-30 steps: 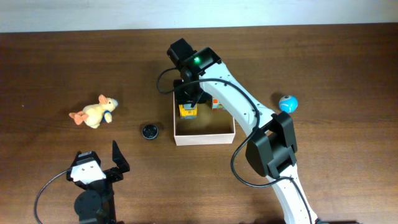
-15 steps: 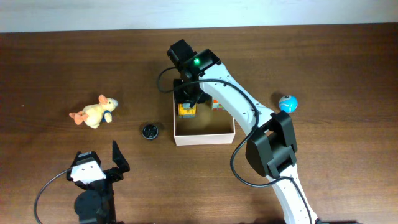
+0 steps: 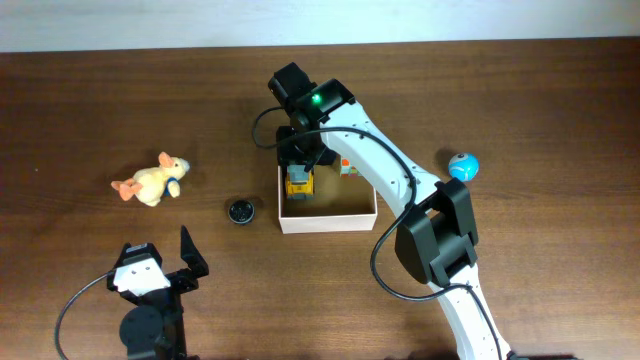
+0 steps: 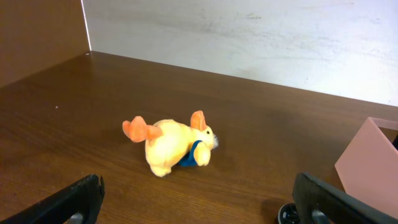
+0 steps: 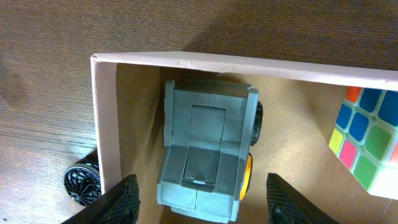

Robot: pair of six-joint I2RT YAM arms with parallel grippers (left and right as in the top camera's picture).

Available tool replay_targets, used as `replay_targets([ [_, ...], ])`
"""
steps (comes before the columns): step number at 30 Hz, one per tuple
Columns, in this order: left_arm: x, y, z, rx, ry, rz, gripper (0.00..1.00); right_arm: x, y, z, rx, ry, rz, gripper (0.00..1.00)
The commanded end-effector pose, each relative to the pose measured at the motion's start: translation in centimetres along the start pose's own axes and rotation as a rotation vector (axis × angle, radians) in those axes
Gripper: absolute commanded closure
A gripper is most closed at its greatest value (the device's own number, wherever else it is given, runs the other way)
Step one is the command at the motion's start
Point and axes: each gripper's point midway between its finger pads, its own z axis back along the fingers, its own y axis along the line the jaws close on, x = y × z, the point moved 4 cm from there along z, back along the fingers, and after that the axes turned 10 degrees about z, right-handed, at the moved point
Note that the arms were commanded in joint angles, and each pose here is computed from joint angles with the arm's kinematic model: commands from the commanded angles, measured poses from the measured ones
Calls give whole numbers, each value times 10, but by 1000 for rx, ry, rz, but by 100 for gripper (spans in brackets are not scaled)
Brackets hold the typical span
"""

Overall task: Pack container
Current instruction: 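Lower the truck into the box beside the cube and release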

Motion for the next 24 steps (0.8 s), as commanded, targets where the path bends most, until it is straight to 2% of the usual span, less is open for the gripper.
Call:
replay_targets([
  [1, -3, 0, -1, -10, 7, -1, 1, 0, 2, 2, -8, -10, 2, 40],
  [8, -3, 0, -1, -10, 6, -1, 1, 0, 3, 9, -7, -11, 24, 40],
  [17, -3, 0, -1, -10, 6, -1, 1, 2, -10, 51, -84, -28, 68, 39],
  [24, -3, 0, -1, -10, 7, -1, 1, -16, -41, 54, -198, 82, 110, 39],
])
